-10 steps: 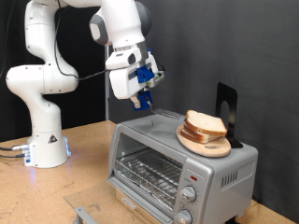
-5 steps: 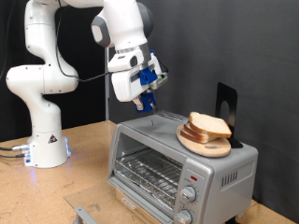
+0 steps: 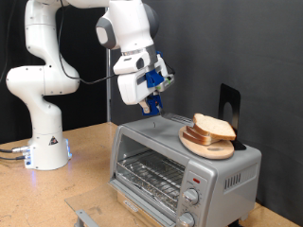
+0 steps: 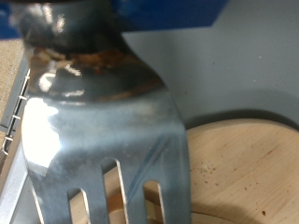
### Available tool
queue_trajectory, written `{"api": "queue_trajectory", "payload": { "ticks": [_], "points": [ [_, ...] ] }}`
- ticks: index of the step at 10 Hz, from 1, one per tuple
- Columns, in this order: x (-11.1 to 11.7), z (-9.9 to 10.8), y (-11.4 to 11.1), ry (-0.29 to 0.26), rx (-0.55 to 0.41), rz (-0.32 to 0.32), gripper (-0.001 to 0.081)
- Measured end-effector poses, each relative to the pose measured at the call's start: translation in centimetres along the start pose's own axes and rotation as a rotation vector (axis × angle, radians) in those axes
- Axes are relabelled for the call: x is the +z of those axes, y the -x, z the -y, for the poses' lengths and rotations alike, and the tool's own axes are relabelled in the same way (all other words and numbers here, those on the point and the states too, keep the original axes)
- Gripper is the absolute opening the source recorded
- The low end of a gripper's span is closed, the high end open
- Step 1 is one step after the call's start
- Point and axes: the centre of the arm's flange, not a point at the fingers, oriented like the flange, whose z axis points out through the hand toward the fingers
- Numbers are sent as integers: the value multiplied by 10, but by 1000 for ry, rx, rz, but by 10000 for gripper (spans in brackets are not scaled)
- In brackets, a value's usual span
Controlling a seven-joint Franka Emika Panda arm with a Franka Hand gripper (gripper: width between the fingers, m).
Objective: Make a piece of toast with the oven
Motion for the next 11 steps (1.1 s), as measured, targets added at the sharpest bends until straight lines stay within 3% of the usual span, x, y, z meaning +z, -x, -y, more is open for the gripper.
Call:
{"api": "queue_trajectory", "payload": {
  "ticks": [11],
  "points": [
    [27, 34, -27, 27, 14, -13, 450]
  ]
}}
